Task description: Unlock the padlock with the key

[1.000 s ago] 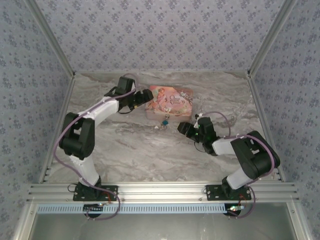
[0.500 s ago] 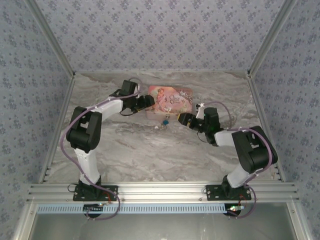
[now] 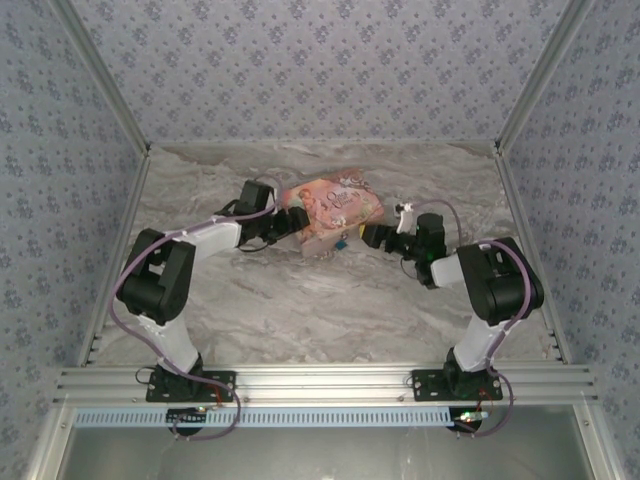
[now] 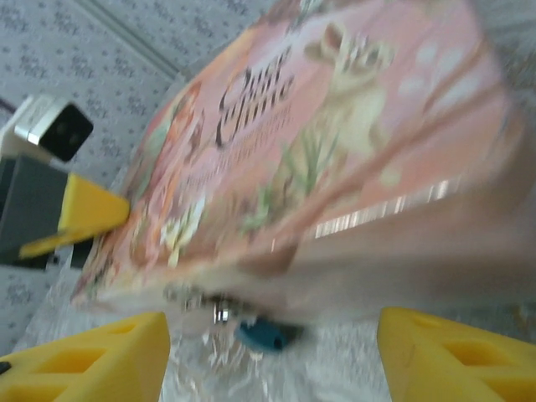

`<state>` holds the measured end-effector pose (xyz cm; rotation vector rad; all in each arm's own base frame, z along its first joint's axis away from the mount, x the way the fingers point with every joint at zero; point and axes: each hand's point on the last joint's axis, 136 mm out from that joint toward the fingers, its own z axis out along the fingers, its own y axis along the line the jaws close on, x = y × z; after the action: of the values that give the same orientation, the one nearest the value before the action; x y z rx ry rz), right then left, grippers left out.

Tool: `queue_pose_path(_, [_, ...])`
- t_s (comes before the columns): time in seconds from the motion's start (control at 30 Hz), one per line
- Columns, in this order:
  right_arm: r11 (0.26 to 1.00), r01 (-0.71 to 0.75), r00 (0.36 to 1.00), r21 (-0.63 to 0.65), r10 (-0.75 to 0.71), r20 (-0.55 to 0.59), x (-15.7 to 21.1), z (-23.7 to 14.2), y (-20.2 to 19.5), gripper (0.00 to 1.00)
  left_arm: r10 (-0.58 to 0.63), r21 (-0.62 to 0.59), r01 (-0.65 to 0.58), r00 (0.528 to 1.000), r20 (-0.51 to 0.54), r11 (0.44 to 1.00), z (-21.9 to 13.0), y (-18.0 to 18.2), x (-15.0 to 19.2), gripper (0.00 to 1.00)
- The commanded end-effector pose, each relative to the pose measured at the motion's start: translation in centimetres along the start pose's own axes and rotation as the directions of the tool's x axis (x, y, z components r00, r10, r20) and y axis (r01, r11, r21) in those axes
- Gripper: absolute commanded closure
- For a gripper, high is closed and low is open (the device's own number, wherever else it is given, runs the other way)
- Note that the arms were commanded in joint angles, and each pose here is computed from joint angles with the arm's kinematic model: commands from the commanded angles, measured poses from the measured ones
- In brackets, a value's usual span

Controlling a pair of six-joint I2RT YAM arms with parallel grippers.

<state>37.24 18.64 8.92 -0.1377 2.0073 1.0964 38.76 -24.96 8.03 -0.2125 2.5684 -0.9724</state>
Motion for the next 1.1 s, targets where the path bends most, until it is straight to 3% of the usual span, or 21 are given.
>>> queue_pose_path(0.0, [0.988, 0.101, 0.995, -0.115, -0.101, 0.007, 0.9, -0.8, 2.5, 0.32, -0.07, -0.135, 0.058, 0.994, -0.088, 0.989, 0.8, 3.8, 3.8, 0.25])
queue_pose_path(0.8, [0.969, 0.072, 0.994, -0.236, -0.089, -0.06, 3.0, 4.8, 3.3, 0.38, -0.089, -0.139, 0.079, 0.993, -0.072, 0.987, 0.7, 3.9, 3.8, 0.26])
queue_pose_path(1.07, [0.962, 0.073, 0.993, -0.264, -0.094, -0.068, 3.4, 5.0, 3.7, 0.51, -0.09, -0.139, 0.079, 0.993, -0.073, 0.987, 0.8, 4.0, 3.8, 0.26])
